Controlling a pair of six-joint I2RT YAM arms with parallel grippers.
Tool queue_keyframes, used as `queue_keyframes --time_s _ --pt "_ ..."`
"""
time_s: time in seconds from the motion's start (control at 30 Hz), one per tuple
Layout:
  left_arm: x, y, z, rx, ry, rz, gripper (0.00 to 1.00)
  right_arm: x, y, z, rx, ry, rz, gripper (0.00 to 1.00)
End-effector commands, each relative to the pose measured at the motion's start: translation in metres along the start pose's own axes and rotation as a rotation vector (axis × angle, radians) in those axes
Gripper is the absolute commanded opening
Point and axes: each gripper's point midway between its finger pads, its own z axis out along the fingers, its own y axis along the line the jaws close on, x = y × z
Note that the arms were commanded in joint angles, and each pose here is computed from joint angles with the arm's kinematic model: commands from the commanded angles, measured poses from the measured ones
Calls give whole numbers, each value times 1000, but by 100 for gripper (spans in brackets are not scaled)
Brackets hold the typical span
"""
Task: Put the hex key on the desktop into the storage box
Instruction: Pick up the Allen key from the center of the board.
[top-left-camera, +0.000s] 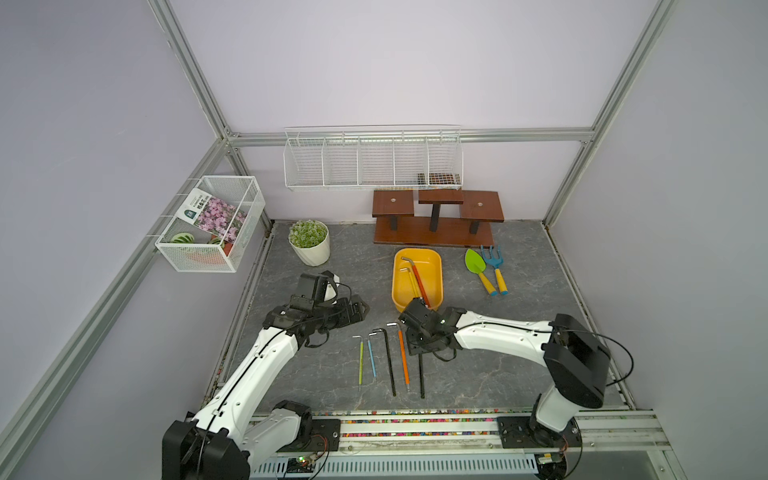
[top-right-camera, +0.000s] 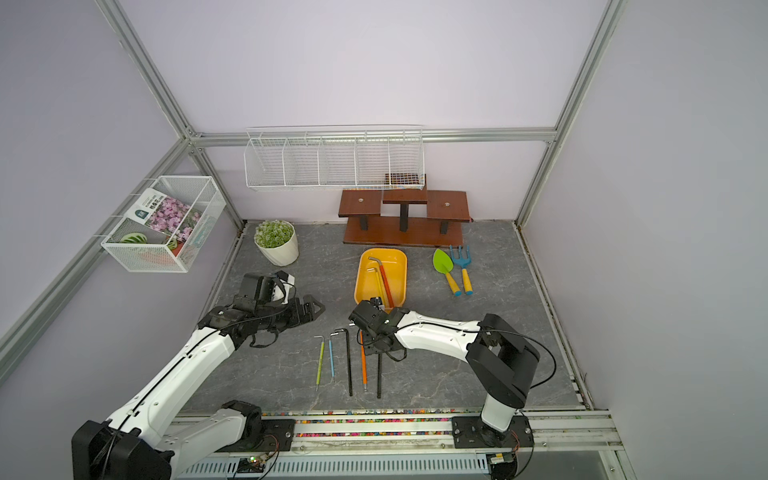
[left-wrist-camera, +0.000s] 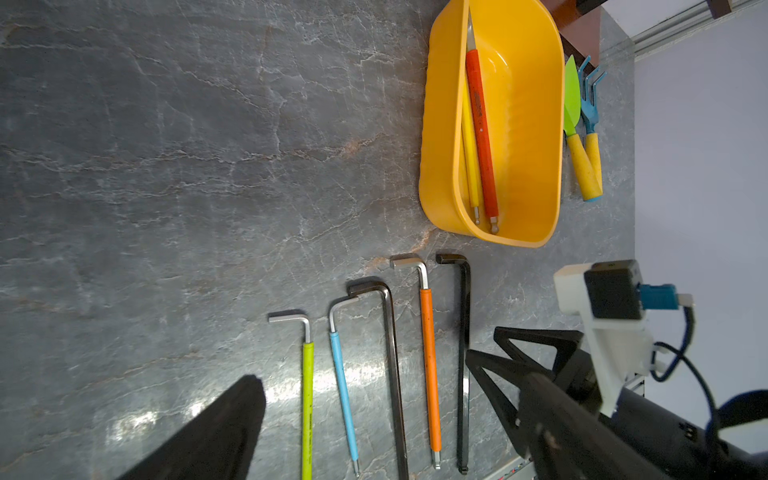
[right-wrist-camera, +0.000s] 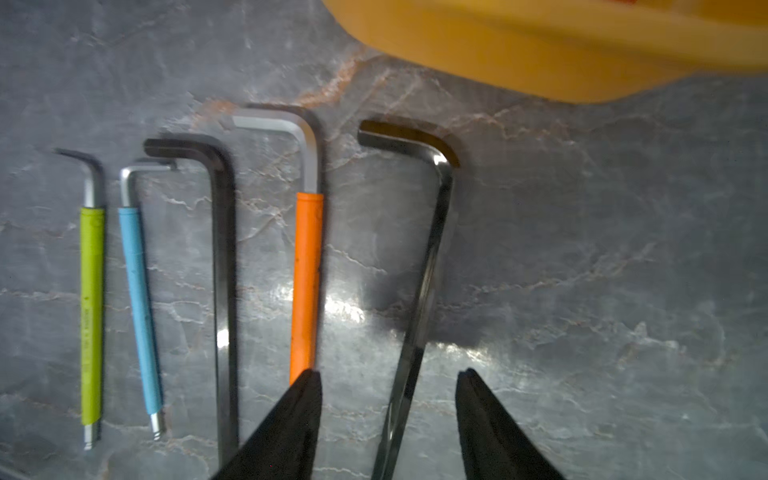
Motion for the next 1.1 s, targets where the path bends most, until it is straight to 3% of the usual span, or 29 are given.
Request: queue_keyframes --time_s 0.0,0.43,0.87,1.07 --pt "1 -4 -2 19 -4 14 100 6 -8 4 63 13 35 56" --pt "0 -4 -2 17 -7 26 100 26 -17 29 118 46 57 46" --pt "0 2 0 -12 -4 19 100 21 -21 11 108 -4 33 12" --pt "2 3 3 -13 8 10 100 15 -19 -10 72 -41 18 4"
